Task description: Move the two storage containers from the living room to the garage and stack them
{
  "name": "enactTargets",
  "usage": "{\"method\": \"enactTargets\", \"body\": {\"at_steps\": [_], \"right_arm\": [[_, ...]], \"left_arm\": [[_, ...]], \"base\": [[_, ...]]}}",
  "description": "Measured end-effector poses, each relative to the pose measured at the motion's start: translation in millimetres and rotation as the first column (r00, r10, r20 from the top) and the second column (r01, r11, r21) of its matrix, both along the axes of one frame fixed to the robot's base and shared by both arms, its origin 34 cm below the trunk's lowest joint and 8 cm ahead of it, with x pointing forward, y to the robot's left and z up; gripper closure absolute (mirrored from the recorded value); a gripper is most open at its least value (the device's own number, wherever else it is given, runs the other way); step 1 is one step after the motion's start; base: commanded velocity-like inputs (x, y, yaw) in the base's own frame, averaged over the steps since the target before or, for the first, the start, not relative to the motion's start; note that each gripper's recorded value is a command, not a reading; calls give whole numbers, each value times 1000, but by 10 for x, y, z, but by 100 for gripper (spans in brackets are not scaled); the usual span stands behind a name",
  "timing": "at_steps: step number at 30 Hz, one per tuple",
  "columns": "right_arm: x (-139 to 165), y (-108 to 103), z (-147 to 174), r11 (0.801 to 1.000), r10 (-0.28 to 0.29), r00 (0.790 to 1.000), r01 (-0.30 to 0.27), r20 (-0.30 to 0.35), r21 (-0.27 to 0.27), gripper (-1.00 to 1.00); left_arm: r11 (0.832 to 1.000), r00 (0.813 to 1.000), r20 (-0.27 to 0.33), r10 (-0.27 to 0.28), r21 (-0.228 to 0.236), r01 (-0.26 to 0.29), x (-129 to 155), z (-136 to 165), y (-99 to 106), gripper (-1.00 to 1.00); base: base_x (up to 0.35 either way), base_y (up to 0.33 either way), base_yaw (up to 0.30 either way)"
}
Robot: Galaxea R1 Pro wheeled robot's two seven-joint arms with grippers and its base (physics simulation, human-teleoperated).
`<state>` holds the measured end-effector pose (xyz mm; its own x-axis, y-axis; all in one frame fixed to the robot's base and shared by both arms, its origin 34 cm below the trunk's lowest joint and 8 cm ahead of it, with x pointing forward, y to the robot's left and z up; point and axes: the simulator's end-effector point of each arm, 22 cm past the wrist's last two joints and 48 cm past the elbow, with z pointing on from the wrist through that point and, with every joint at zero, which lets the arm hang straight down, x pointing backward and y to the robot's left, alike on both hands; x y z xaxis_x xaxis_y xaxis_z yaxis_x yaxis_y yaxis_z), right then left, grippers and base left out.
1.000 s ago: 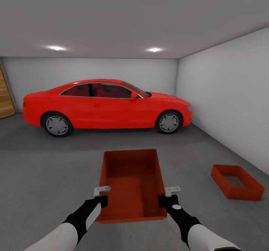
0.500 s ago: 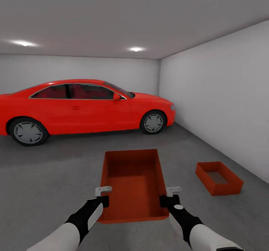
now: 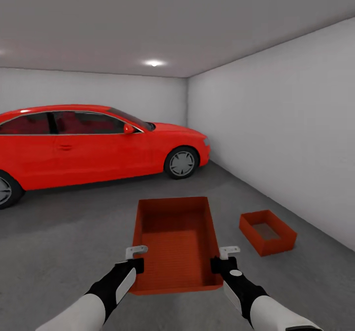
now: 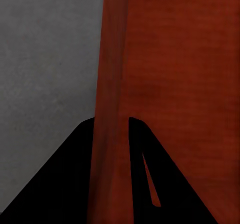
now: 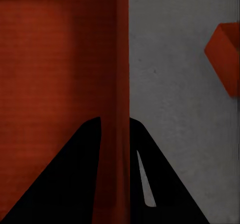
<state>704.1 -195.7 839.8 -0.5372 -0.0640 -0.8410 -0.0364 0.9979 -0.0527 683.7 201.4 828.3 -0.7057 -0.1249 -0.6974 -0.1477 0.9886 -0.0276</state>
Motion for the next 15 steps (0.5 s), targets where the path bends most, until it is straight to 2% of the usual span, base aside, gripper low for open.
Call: {"method": "enactTargets", "body": {"at_steps": [6, 15], "right_arm": [[0, -4, -1, 1000, 1, 1000, -1, 0, 0, 100], [0, -6, -1, 1000, 1, 1000, -1, 0, 1, 100]], "left_arm": [[1000, 1000, 0, 1, 1, -1, -1, 0, -3, 100], [1000, 1000, 0, 1, 1, -1, -1, 0, -6, 100]], "base": [[323, 76, -284], [323, 145, -284]]}}
